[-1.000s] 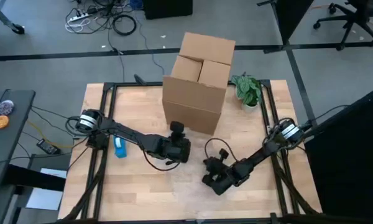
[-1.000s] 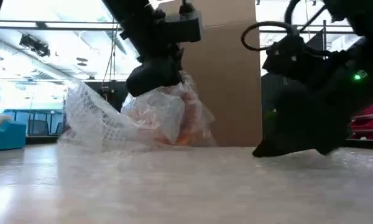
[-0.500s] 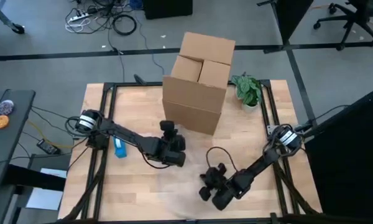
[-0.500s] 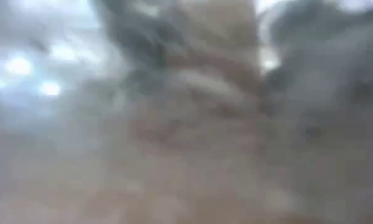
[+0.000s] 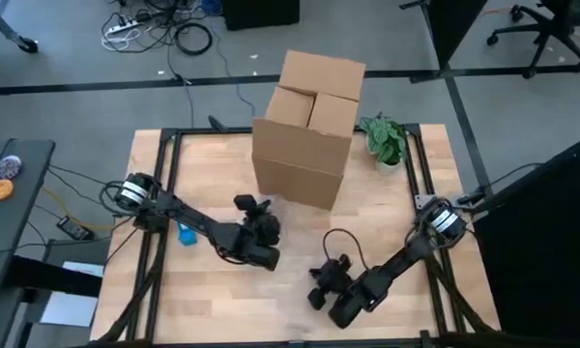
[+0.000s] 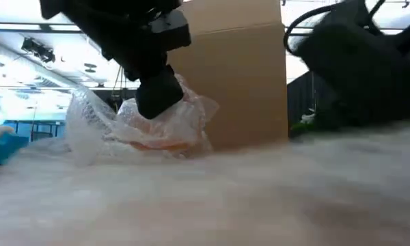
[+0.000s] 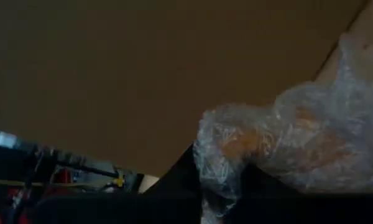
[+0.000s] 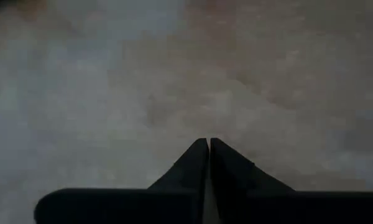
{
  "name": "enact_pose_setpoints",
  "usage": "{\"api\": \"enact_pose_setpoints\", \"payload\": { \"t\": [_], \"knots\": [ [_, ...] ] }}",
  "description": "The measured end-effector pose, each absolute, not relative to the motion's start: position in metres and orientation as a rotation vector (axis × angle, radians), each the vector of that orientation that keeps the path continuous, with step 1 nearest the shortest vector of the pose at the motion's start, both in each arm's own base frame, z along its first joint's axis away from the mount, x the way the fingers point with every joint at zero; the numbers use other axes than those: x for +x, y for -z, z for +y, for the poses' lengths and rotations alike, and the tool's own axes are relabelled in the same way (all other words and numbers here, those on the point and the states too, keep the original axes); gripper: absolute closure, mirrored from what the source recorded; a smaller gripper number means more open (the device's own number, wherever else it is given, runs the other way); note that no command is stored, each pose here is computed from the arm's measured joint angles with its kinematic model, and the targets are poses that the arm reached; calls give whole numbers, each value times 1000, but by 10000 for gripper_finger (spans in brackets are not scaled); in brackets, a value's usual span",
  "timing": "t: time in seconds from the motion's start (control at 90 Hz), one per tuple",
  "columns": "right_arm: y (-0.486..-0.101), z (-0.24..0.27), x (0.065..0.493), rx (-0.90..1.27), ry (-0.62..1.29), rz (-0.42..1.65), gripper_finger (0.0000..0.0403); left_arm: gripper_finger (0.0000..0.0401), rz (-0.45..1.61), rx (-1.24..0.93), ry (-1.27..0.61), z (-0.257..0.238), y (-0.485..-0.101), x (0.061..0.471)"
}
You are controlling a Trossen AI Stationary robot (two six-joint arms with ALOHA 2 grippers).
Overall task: Wrap mug
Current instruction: Wrap the orange mug using the transparent bubble wrap
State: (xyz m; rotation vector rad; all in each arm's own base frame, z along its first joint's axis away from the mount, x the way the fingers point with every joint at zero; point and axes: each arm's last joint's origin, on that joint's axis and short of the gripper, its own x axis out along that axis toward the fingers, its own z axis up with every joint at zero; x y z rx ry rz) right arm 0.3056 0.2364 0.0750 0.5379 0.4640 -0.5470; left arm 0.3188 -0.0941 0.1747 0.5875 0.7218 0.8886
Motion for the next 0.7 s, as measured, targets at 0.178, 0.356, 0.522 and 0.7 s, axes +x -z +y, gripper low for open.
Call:
{"api": "enact_pose_setpoints", "payload": {
  "t": [0.178,0.356,0.522,0.7],
  "knots": [
    [-94,236,308,534,474,519,403,392,737,586,-879,-94,-165,312],
    [-124,228,298,413,493,531,403,392,734,609,-883,-95,-161,308],
    [-123,226,297,375,504,527,403,392,718,654,-896,-96,-156,303],
    [-123,225,298,359,519,508,403,392,737,710,-820,-105,-148,298]
  ]
}}
